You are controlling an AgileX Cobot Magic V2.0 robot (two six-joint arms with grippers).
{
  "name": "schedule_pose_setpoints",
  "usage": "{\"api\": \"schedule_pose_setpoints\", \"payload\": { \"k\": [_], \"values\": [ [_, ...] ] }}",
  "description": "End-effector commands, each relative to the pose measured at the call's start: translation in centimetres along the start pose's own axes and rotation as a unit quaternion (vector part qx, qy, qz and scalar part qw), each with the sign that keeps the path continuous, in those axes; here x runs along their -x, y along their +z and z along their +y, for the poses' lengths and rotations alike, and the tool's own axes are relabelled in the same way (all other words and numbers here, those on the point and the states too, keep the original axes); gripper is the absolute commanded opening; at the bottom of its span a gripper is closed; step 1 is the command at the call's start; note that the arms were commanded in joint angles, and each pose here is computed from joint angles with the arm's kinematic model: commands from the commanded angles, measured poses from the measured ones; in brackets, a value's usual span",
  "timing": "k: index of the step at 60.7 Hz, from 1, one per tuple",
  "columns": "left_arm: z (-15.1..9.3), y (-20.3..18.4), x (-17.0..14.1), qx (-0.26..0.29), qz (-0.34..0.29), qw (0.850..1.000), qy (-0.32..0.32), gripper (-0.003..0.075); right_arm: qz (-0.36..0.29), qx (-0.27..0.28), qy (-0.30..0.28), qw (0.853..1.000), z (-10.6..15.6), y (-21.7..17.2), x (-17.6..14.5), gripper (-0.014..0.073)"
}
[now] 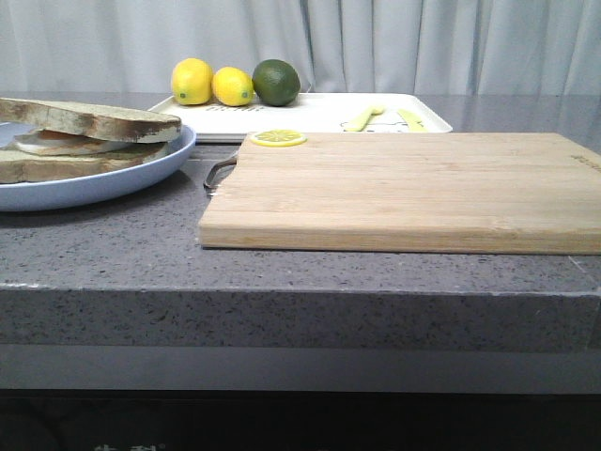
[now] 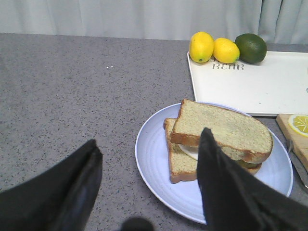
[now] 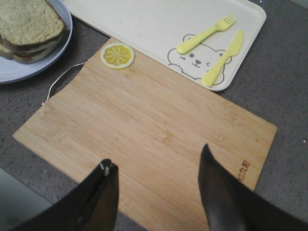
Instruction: Place bread and move sandwich to tray
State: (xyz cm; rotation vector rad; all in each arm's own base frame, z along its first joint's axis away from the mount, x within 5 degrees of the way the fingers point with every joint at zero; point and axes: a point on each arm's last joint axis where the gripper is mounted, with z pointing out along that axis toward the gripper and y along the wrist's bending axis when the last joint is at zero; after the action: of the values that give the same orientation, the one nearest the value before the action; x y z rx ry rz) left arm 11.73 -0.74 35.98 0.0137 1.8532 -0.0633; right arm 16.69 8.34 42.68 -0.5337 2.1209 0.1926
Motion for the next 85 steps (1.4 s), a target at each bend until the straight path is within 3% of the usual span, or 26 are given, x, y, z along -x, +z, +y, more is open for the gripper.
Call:
{"api": "schedule_pose_setpoints", "payload": {
  "k": [1, 23, 48, 57, 65, 76, 85],
  "values": [
    [-0.2, -0.3, 1.6, -0.008, -0.052, 0.999, 0.002, 0.0421, -0.078, -0.01, -0.002, 0.997, -0.3, -2.3, -1.2, 0.0402],
    [-0.2, -0.3, 1.6, -0.008, -0.052, 0.999, 0.002, 0.0421, -0.123, -0.006, 0.0, 0.992, 0.0, -4.7, -8.7, 0.0402],
    [-0.1, -0.2, 1.7, -0.004, -0.048, 0.999, 0.009, 0.0421, -0.122, -0.006, 0.0, 0.992, 0.0, -4.9, -9.3, 0.0402],
    [0.2, 0.6, 2.2, 0.021, 0.04, 0.999, 0.03, 0.0421, -0.122, -0.006, 0.0, 0.993, 0.0, -4.9, -9.3, 0.0402],
    [0.5, 2.6, 3.0, 0.046, 0.141, 0.988, 0.043, 0.0421, -0.122, -0.006, 0.0, 0.993, 0.0, -4.9, -9.3, 0.0402],
    [0.6, 8.2, 3.2, 0.061, 0.275, 0.958, 0.059, 0.0421, -0.122, -0.006, 0.0, 0.993, 0.0, -4.9, -9.3, 0.0402],
    [1.7, 13.0, 3.0, 0.072, 0.331, 0.939, 0.057, 0.0421, -0.122, -0.006, 0.0, 0.993, 0.0, -4.9, -9.3, 0.0402]
  ]
}}
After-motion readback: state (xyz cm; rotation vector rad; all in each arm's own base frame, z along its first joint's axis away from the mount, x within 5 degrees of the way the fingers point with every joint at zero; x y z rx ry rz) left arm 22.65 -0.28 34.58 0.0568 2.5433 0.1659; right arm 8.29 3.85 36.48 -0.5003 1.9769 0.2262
